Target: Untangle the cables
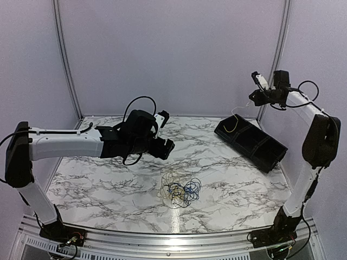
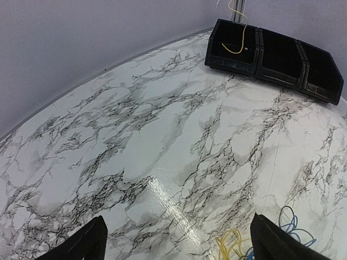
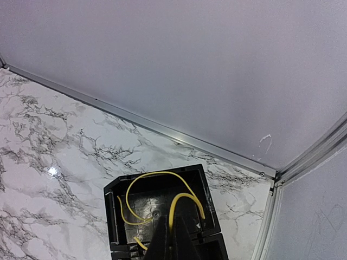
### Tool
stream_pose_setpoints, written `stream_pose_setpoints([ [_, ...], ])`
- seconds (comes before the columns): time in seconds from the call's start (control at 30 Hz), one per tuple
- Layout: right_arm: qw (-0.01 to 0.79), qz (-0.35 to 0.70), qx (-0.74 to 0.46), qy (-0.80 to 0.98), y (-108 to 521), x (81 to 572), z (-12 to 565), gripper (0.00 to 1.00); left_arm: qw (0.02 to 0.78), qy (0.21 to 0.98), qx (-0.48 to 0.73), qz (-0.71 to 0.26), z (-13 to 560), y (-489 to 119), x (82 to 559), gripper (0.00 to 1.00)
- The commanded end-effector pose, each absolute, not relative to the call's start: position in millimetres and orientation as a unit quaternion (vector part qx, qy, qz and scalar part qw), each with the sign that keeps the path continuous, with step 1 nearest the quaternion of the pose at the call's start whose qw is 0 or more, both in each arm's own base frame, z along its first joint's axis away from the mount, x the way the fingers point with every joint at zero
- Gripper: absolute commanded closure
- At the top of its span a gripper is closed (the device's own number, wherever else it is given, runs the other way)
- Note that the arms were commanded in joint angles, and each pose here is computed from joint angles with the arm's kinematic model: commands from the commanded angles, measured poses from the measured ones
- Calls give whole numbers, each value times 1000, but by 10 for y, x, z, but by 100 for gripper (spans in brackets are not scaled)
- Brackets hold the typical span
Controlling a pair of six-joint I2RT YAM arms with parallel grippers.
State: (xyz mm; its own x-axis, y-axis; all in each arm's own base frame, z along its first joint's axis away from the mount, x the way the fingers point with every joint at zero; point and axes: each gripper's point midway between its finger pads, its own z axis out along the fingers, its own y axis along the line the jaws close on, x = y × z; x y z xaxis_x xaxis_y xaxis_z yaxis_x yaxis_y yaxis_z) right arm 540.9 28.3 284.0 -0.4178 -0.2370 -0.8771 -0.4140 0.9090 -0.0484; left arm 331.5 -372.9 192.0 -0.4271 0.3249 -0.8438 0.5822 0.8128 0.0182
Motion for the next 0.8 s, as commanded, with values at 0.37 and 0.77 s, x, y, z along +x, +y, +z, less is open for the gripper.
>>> stream_pose_setpoints([
  [0.37, 437, 119, -178, 874, 263, 5762, 1990, 100, 470, 835, 250, -142, 2056, -3643, 3295, 5],
  [0.77, 394, 167, -179, 886, 447, 5898, 1494, 100, 474, 839, 248, -101, 1955, -3559, 3373, 5],
])
